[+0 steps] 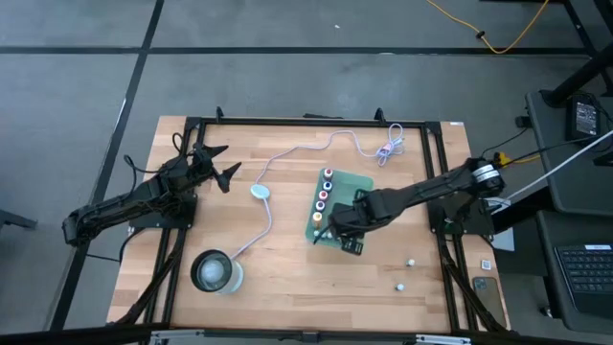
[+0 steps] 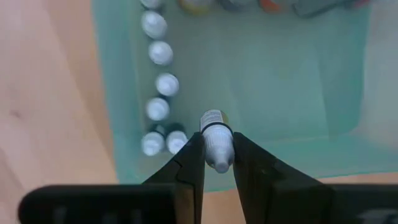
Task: Pick & Place food coloring
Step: Put the small light green food coloring bottle into the green bin, then put the small green food coloring bottle into the green bin
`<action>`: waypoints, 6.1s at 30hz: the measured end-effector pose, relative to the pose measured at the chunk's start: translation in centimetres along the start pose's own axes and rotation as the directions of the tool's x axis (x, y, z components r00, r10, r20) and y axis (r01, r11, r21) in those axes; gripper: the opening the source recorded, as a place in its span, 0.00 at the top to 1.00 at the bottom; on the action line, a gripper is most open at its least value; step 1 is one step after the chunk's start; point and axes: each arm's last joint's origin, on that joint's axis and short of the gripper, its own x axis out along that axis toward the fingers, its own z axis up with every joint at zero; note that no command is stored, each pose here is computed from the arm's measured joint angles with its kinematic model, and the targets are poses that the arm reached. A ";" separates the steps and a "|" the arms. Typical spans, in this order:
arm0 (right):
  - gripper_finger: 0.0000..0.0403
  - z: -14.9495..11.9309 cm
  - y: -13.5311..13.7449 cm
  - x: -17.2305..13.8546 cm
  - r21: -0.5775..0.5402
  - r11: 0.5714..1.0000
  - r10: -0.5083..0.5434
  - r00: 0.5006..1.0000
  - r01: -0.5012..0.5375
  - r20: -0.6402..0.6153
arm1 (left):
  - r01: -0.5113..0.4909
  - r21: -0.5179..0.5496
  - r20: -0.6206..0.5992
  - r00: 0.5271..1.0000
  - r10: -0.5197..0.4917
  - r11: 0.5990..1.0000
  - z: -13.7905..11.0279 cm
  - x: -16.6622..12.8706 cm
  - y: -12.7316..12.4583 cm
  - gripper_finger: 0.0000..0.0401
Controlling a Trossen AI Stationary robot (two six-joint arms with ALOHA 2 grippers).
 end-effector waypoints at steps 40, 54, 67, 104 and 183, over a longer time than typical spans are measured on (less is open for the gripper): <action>0.75 -1.7 -0.8 7.2 0.005 0.999 0.047 0.985 -0.046 -0.164 | 0.000 0.000 0.000 1.000 0.000 1.000 0.0 0.0 0.0 0.10; 0.66 -1.0 -0.7 5.8 0.014 1.000 0.022 0.988 -0.020 -0.153 | 0.000 0.000 0.000 1.000 0.000 1.000 0.0 0.0 0.0 0.10; 0.65 0.1 -0.7 1.3 0.039 0.999 0.022 0.996 -0.019 -0.082 | 0.000 0.000 0.000 1.000 0.000 1.000 0.0 0.0 0.0 0.10; 0.42 -15.9 3.8 -0.3 0.789 0.571 -0.031 0.967 0.226 -0.254 | 0.000 0.000 0.000 1.000 0.000 1.000 0.0 0.0 0.0 0.10; 0.86 1.9 -2.3 -1.5 0.221 0.974 -0.030 0.996 0.048 -0.083 | 0.000 0.000 0.000 1.000 0.000 1.000 0.0 0.0 0.0 0.10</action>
